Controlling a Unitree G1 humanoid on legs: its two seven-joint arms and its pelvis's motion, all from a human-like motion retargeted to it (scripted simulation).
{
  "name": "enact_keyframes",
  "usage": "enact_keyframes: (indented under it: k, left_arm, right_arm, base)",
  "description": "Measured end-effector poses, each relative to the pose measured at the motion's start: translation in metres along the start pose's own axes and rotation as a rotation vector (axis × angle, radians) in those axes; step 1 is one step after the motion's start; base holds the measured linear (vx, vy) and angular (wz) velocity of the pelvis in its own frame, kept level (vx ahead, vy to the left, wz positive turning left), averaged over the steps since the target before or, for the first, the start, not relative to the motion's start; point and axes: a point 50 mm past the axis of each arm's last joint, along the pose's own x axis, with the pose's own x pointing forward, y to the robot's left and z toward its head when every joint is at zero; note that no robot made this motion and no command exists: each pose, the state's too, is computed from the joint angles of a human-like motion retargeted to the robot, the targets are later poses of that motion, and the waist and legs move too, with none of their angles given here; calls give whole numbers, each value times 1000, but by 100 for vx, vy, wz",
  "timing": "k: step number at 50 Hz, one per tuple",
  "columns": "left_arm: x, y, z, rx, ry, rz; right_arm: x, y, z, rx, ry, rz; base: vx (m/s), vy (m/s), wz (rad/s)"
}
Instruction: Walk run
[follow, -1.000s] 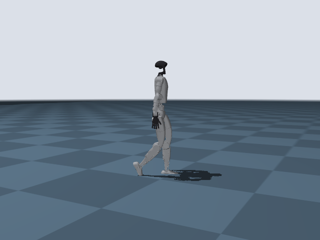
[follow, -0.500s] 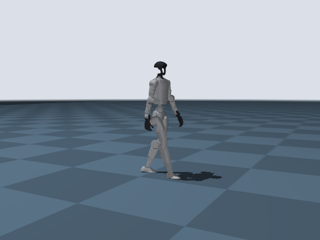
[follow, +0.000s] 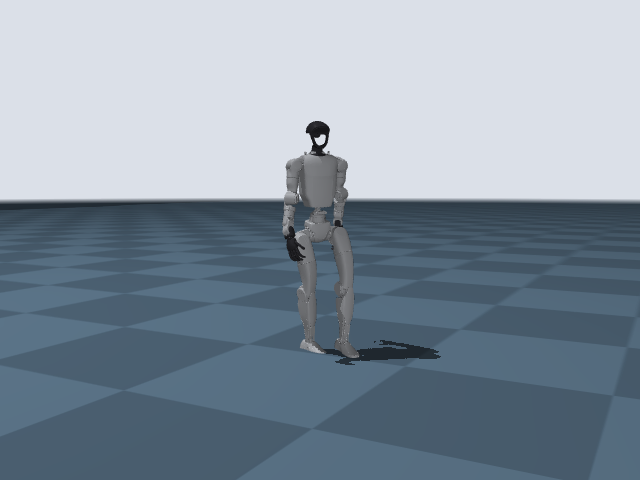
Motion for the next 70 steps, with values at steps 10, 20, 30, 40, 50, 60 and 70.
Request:
enact_keyframes:
  k: [10,20,30,40,50,60,70]
  left_arm:
    - [-5,-2,-30,-9,60,-125]
    - [-3,21,-21,-355,113,-19]
    - [-16,93,152,-211,-487,102]
    - [-86,160,256,214,-872,323]
    - [-59,150,221,160,-728,285]
    - [-2,74,76,28,-178,14]
    - [1,28,5,-86,-8,-93]
  right_arm:
    - [1,-9,17,32,-107,-48]
    - [-23,56,-63,48,166,34]
    - [-74,97,-136,150,484,88]
    - [-97,128,-156,248,600,127]
    - [-91,127,-150,248,601,148]
    - [-56,77,-118,283,465,44]
    - [-20,-10,-50,238,138,-171]
  base:
    - [66,-3,-102]
    - [88,-12,-39]
    - [68,7,40]
    - [63,-4,91]
    - [68,-19,98]
    - [72,-27,88]
    - [49,-17,35]
